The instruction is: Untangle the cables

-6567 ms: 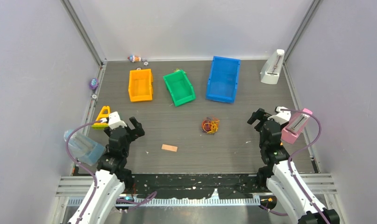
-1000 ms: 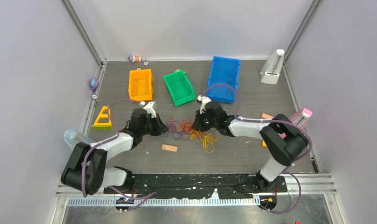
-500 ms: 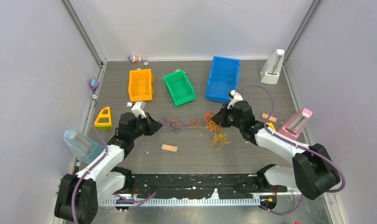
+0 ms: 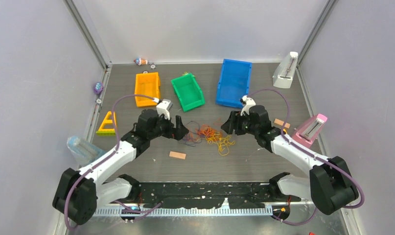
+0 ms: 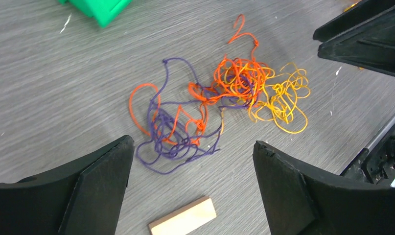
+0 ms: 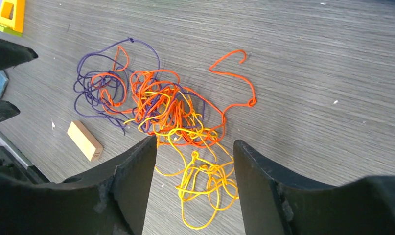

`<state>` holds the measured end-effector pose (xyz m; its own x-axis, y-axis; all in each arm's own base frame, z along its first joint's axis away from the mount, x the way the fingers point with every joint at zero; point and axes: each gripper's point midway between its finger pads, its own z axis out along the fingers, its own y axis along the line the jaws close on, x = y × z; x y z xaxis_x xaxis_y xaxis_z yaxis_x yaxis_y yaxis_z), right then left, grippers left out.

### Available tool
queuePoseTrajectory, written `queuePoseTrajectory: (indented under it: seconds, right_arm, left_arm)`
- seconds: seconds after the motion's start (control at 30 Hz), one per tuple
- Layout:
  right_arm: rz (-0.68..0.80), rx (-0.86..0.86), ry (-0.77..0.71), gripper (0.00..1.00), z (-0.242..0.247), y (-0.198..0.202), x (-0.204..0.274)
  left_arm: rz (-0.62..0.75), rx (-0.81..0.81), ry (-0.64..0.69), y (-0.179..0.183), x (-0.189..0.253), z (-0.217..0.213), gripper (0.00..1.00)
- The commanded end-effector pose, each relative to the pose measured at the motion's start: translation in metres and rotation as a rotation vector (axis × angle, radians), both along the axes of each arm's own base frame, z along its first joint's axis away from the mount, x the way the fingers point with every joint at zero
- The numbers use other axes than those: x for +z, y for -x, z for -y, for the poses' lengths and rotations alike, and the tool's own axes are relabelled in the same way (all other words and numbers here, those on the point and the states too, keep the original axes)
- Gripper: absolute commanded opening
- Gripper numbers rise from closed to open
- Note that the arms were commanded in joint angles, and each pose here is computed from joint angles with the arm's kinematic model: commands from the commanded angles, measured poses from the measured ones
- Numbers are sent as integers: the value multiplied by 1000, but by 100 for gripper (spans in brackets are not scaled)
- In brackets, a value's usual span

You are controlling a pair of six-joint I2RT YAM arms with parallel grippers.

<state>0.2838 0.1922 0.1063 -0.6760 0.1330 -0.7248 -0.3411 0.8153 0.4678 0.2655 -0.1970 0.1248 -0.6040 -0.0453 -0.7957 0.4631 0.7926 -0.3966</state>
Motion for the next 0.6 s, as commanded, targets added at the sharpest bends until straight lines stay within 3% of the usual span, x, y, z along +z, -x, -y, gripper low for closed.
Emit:
queuePoseTrajectory:
  seconds: [0.0,0.4,0.47,0.57]
  right_arm:
    - [36,16,16,60,-1,-6,11]
    - [-31,212,-137,63,-65,-12,-7]
    - [-41,215,-135,62,-73,-15,-14]
    - [-71,195,-112,51,-79,-18,-29]
  left_arm:
    - [67,-104,-35,-11,18,25,90]
    - [-170,-243,25,-39,-27,94,81]
    - [-203,-251,40,-42,-36,101,81]
    - [-250,-258,60,-43,-52,109,77]
